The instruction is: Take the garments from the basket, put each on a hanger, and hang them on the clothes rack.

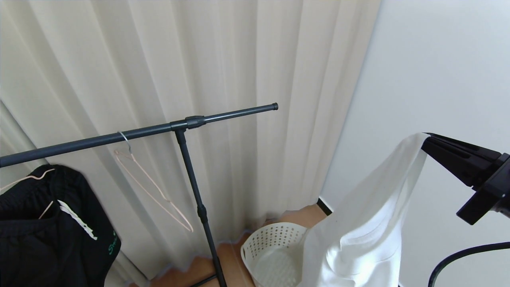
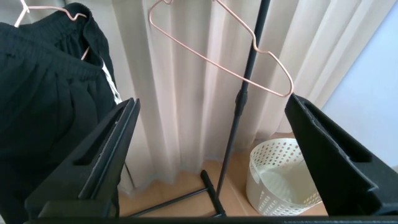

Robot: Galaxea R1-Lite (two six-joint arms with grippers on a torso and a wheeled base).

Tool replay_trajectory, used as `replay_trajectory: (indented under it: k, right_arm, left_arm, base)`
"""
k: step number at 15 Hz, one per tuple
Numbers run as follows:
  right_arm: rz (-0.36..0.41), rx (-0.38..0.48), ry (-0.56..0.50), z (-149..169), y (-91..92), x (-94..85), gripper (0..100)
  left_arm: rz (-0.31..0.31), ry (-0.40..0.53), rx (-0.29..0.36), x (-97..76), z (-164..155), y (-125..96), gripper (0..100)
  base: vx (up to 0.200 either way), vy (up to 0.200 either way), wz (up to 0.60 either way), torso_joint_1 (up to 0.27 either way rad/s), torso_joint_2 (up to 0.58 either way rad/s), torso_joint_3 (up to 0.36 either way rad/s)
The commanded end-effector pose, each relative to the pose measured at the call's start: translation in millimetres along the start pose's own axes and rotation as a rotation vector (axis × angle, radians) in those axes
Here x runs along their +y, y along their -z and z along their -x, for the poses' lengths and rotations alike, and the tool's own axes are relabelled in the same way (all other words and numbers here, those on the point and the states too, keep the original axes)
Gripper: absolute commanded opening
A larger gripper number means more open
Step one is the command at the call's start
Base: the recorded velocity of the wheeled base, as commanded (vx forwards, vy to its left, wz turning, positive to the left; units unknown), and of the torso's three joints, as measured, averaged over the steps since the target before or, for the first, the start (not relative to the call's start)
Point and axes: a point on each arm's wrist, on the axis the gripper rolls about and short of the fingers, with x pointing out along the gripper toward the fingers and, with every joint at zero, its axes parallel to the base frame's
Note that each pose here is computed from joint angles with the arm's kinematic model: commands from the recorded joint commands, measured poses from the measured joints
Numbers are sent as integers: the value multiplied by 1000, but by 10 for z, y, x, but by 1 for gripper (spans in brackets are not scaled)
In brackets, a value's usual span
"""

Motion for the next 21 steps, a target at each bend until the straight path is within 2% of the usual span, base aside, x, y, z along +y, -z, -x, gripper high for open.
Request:
replay_trajectory:
  k: [1, 8, 9, 16, 19, 21]
  right_arm:
    - [1, 1, 2, -2, 3, -4, 0]
    - [2, 0, 3, 1, 0, -5, 0]
    - [2, 0, 4, 1, 1, -7, 0]
    - [4, -2, 5, 4, -2, -8, 0]
    - [4, -2, 5, 4, -2, -8, 0]
    - [4, -2, 5, 4, -2, -8, 0]
  left_arm:
    - [0, -2, 1, 0, -1, -1, 100]
    - [0, -1, 1, 0, -1, -1, 100]
    - [0, 1, 1, 0, -1, -1, 100]
    - [2, -1, 1, 0, -1, -1, 100]
    - [2, -1, 1, 0, -1, -1, 100]
    - [2, -2, 1, 0, -1, -1, 100]
  base:
    - [0, 0, 600, 2, -2, 7]
    - [0, 0, 600, 6, 2, 2]
    - [0, 0, 0, 0, 0, 0]
    - [-200, 0, 0, 2, 1, 2]
    - [0, 200, 0, -2, 2, 4]
    - [0, 0, 0, 0, 0, 0]
